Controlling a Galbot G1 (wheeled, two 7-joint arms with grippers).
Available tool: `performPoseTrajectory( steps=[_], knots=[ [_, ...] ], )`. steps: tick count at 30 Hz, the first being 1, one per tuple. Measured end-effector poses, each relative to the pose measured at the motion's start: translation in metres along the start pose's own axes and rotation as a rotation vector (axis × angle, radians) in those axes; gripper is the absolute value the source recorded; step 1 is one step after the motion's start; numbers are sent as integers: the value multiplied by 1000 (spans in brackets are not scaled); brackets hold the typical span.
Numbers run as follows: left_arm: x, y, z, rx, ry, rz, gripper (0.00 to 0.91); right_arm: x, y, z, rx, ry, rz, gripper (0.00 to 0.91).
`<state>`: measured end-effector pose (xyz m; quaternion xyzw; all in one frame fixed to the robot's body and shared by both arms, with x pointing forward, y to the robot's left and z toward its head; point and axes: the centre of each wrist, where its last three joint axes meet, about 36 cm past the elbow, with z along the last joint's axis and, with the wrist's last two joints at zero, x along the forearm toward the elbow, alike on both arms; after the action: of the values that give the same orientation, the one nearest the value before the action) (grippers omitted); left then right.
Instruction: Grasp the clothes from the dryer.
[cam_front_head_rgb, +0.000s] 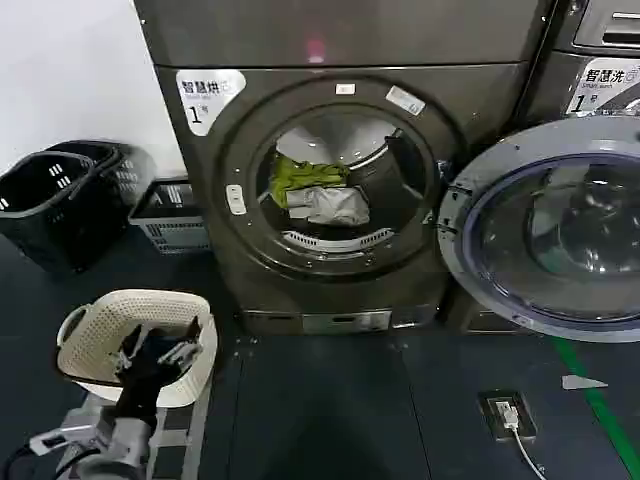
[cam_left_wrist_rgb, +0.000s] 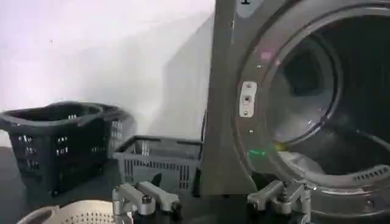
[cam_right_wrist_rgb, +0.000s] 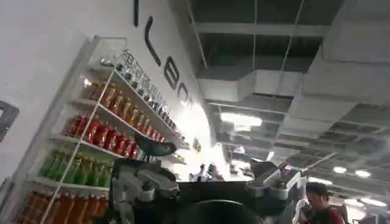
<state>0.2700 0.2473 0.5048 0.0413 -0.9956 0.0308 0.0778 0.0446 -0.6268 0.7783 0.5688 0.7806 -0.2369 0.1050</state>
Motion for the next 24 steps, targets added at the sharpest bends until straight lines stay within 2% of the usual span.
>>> performPoseTrajectory(
  steps=[10, 24],
  knots=[
    [2, -3, 1, -9, 4, 9, 907, 0, 5, -3, -26, -37, -39, 907],
    [1, -4, 0, -5, 1, 17, 907, 4, 6, -2, -32, -48, -53, 907]
  ],
)
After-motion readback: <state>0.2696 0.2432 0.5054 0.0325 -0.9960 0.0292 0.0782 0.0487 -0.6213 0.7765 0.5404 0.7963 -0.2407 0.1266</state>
